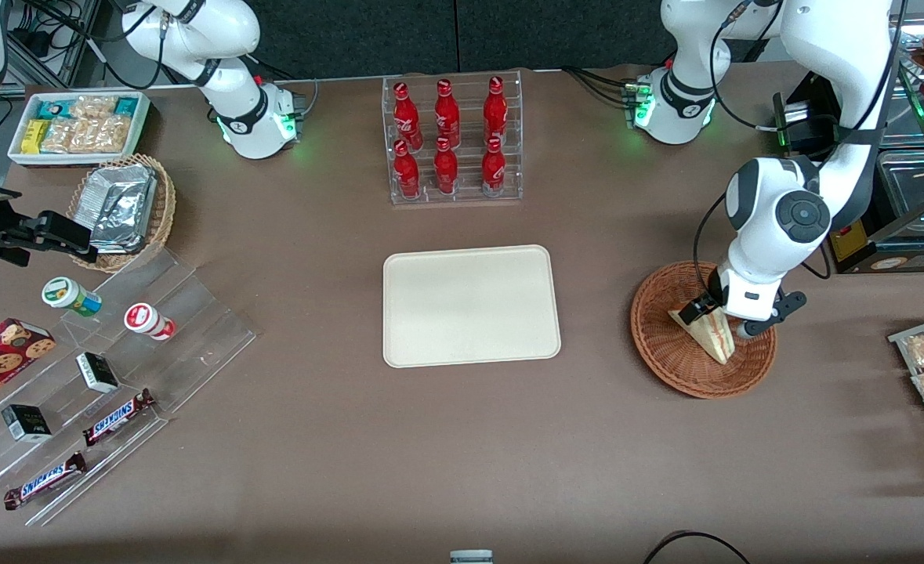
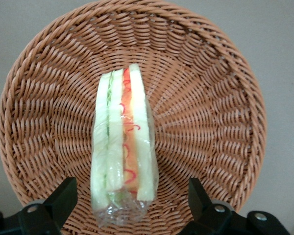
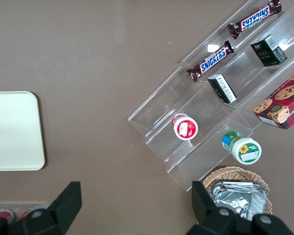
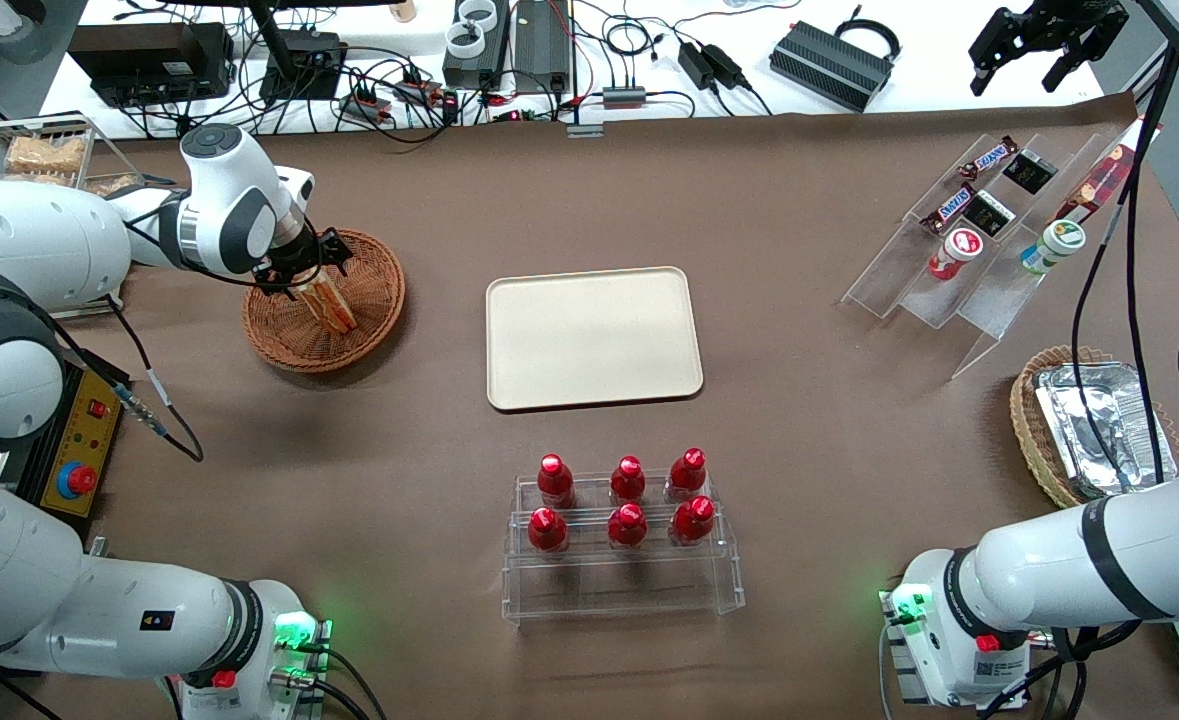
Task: Place sandwich from basket to tray
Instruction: 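Lower the open left gripper around the sandwich's upright edge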
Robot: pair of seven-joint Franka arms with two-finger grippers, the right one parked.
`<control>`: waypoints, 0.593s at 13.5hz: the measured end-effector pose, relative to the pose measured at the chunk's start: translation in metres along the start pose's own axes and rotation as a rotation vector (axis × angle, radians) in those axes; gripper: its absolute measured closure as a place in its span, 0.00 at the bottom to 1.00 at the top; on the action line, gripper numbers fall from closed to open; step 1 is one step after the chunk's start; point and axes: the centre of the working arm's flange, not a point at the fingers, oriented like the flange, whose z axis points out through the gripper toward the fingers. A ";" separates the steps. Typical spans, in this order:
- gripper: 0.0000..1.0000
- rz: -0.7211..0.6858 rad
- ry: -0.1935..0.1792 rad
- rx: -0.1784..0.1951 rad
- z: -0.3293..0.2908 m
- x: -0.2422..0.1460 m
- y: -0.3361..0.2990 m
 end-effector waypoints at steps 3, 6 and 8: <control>0.00 -0.013 -0.008 0.010 0.005 0.000 -0.009; 0.00 -0.015 0.002 0.001 0.012 -0.004 -0.013; 0.04 -0.017 0.002 0.001 0.014 -0.005 -0.015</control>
